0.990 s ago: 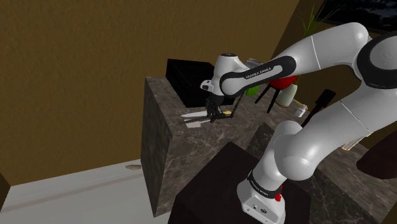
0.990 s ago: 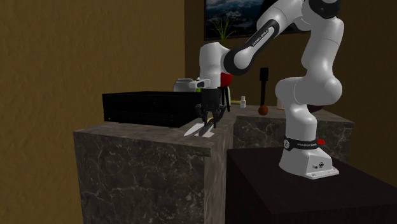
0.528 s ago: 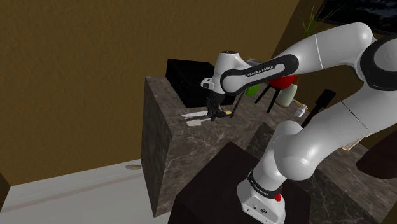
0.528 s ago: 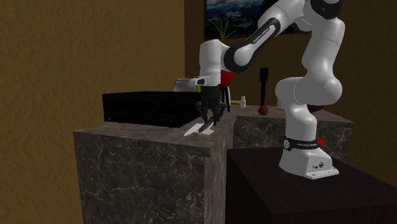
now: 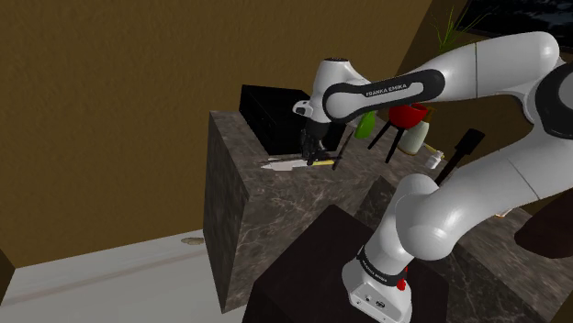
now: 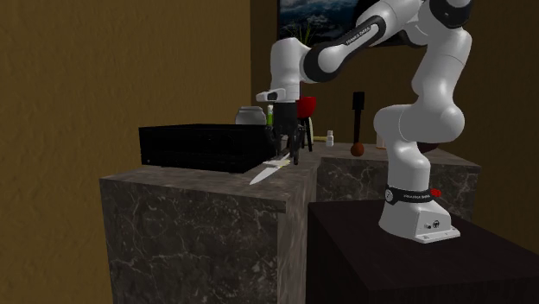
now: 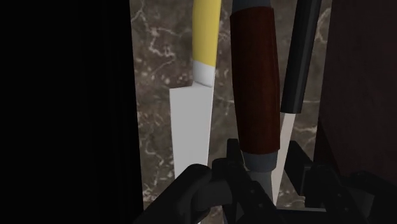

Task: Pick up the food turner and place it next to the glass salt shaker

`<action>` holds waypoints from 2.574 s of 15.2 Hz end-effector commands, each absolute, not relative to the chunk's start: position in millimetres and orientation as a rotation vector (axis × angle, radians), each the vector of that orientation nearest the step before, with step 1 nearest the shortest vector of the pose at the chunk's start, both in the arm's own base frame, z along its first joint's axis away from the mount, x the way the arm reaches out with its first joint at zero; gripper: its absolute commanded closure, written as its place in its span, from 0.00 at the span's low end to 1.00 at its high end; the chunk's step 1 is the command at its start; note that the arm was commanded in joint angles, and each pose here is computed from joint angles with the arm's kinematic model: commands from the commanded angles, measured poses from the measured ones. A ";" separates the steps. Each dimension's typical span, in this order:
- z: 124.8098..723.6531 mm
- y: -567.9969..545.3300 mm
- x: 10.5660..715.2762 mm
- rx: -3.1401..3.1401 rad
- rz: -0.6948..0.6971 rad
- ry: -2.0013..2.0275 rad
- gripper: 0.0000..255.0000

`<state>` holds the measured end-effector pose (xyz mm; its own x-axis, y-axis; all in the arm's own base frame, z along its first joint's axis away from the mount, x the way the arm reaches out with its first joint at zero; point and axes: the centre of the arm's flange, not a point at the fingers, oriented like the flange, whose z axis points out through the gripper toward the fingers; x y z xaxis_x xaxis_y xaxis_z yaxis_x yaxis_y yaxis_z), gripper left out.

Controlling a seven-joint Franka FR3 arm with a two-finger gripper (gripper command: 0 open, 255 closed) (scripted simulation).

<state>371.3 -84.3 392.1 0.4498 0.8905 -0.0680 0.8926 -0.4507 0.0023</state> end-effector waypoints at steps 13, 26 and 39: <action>465.2 -84.9 370.0 2.643 -0.089 1.626 1.00; 503.2 -146.6 346.5 2.643 -0.089 1.626 1.00; 503.4 -306.9 285.2 2.643 -0.089 1.626 1.00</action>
<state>288.7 -293.8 503.9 0.4508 0.8901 -0.0675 0.8922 -0.4517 0.0020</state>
